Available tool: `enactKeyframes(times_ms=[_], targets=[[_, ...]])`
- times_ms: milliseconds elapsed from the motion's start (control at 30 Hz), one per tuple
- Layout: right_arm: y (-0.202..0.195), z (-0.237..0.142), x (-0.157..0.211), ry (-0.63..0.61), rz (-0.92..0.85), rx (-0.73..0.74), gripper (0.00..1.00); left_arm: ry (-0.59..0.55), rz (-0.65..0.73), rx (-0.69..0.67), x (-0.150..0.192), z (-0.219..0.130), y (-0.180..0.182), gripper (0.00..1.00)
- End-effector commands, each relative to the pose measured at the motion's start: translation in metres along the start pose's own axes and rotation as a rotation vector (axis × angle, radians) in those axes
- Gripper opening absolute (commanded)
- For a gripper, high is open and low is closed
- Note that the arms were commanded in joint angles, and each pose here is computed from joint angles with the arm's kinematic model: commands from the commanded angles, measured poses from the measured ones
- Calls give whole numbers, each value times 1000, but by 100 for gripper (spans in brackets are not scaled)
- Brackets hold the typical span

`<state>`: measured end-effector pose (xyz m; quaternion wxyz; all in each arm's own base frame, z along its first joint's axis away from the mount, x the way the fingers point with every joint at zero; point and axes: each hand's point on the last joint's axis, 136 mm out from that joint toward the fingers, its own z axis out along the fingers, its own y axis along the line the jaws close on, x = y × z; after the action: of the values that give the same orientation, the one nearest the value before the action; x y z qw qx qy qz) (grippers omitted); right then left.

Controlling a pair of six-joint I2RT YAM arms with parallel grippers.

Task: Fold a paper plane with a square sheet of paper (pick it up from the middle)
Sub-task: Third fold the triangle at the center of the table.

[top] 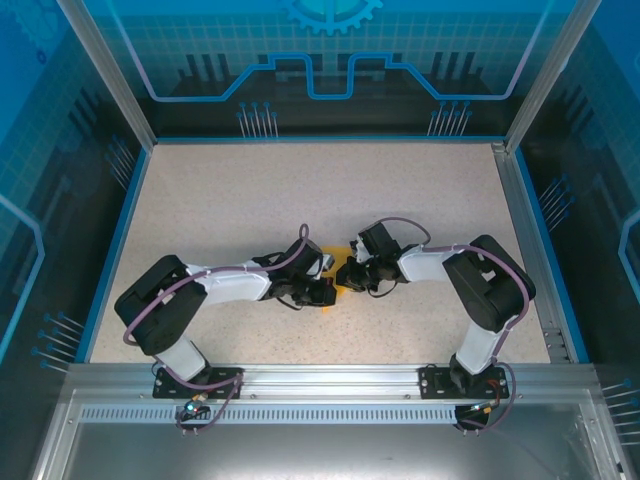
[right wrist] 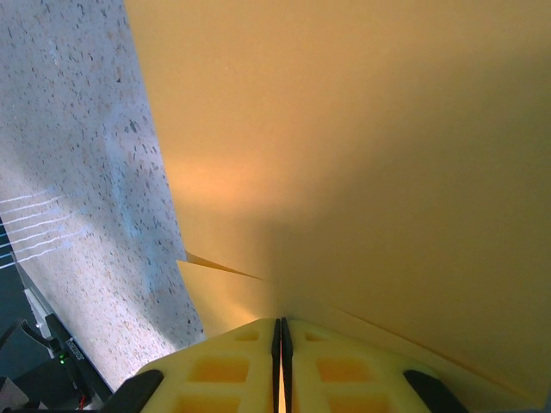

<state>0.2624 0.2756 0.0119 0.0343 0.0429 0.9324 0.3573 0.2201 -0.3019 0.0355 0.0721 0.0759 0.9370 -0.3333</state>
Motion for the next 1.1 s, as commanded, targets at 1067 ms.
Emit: enactKeyframes(times_ms=[1067], targets=[[10,3,23,65,-41,-62,13,47,-97,-115,28,14,43,2]])
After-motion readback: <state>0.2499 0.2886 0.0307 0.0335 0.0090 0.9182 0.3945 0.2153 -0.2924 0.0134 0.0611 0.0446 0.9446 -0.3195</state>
